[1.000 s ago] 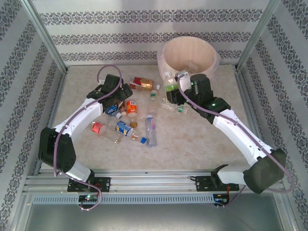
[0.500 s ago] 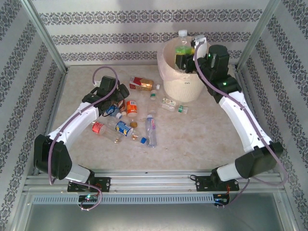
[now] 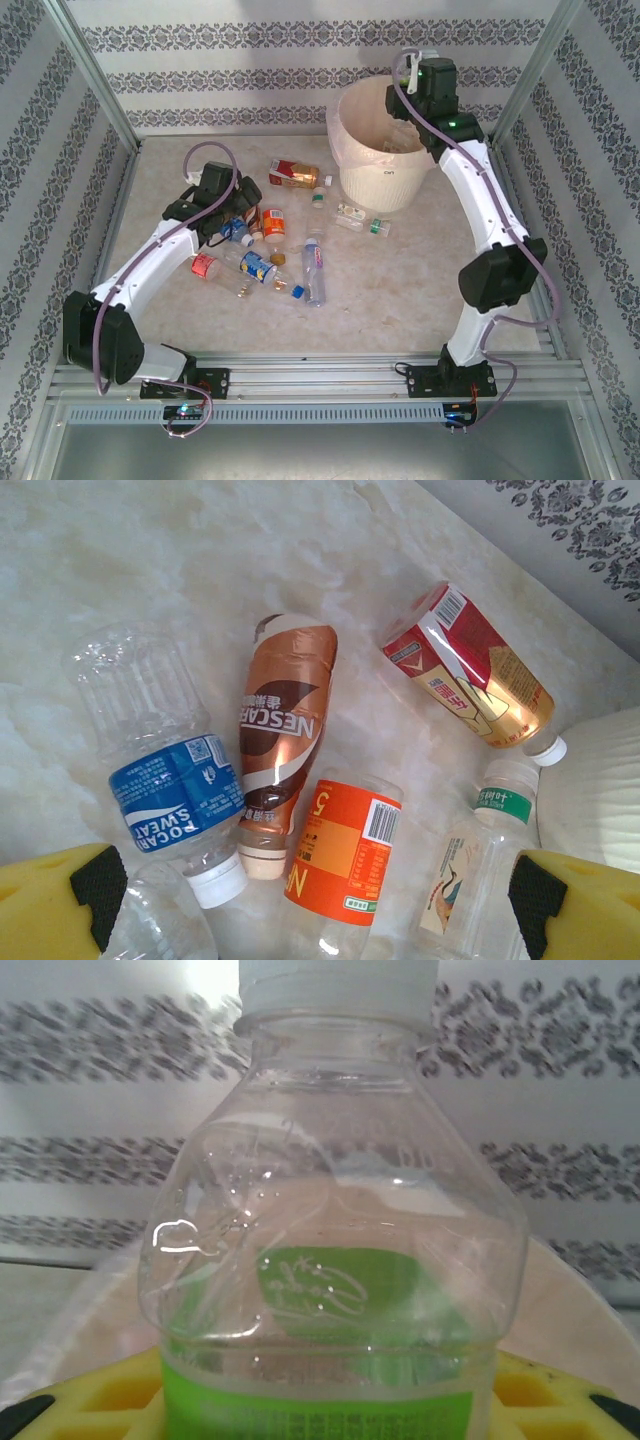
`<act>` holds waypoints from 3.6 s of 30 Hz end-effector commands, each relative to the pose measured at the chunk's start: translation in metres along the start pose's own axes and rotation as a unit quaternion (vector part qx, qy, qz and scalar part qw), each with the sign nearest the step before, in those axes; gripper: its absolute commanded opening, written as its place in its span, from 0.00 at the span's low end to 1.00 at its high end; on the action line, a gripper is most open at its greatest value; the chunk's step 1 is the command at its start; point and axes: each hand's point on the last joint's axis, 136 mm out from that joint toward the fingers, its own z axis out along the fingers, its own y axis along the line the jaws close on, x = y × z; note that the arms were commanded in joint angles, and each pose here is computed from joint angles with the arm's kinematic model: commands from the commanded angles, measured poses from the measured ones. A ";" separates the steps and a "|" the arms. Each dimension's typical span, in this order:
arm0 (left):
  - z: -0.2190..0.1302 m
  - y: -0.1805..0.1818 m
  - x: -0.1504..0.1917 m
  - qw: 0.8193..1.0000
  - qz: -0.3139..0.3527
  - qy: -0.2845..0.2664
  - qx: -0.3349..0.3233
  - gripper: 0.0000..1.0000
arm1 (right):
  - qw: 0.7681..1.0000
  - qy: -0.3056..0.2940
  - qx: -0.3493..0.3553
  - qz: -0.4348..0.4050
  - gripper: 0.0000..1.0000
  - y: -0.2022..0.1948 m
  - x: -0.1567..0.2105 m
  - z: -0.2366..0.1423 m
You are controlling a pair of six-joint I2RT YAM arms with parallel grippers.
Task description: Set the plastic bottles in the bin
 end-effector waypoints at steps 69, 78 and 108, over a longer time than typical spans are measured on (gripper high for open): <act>0.030 0.015 0.010 0.997 -0.001 0.055 -0.058 1.00 | 0.989 -0.093 -0.101 0.048 0.98 0.048 0.020 -0.109; 0.049 0.065 0.001 0.990 -0.026 0.046 -0.131 1.00 | 0.973 -0.127 -0.188 0.045 0.98 0.068 0.046 -0.146; 0.164 0.115 0.006 0.967 -0.166 0.098 -0.168 0.91 | 0.980 -0.122 -0.154 0.009 0.98 0.050 0.072 -0.174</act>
